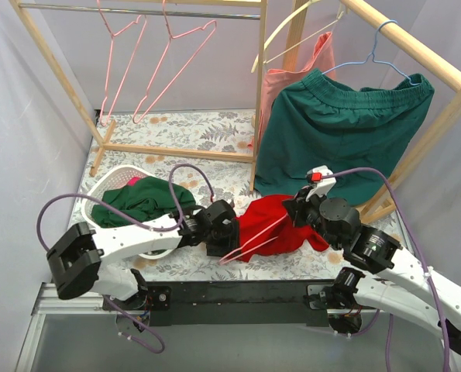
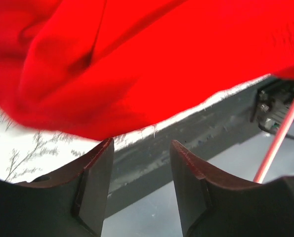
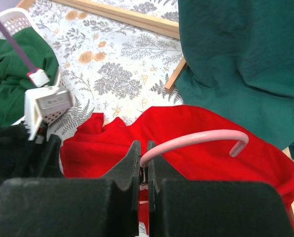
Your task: Place the t-shirt on the hanger
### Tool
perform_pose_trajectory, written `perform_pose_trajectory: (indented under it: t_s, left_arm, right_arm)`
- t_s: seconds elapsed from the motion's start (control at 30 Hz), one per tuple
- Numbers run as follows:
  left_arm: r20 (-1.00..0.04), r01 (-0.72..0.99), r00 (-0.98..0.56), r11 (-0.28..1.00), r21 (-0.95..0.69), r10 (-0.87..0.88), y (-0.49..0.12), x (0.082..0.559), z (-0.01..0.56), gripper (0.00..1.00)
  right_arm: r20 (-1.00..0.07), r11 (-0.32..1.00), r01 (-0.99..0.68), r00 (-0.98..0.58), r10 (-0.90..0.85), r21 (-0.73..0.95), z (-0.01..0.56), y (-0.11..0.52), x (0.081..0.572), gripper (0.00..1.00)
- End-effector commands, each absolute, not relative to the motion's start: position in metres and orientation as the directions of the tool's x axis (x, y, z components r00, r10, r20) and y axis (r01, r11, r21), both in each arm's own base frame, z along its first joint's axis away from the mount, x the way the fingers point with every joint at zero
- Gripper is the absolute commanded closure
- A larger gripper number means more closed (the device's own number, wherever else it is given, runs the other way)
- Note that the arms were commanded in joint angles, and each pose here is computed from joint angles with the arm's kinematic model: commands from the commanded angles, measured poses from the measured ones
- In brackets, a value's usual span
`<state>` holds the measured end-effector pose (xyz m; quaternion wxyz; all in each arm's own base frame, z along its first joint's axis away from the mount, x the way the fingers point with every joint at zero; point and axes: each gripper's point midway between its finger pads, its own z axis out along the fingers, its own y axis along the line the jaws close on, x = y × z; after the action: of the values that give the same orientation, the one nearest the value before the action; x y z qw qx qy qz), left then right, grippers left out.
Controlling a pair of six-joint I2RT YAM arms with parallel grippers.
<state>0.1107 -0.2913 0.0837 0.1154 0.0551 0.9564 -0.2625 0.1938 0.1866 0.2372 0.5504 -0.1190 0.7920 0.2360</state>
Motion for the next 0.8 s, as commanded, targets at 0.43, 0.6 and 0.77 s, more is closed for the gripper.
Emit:
perform_pose_trajectory:
  t_s: [0.43, 0.6, 0.77]
  left_arm:
    - [-0.333, 0.282, -0.935, 0.832, -0.478, 0.125, -0.356, 0.139, 0.073, 0.59]
    - [-0.369, 0.312, -0.92, 0.821, -0.478, 0.135, -0.353, 0.142, 0.077, 0.9]
    - [-0.406, 0.342, -0.905, 0.79, -0.509, 0.13, -0.338, 0.14, 0.099, 0.94]
  right_arm:
    - [-0.934, 0.865, -0.434, -0.343, 0.099, 0.251, 0.252, 0.196, 0.205, 0.99]
    - [-0.93, 0.894, -0.387, -0.357, 0.083, 0.228, 0.247, 0.189, 0.209, 0.99]
    - [-0.934, 0.927, -0.312, -0.344, 0.094, 0.208, 0.257, 0.179, 0.218, 0.99]
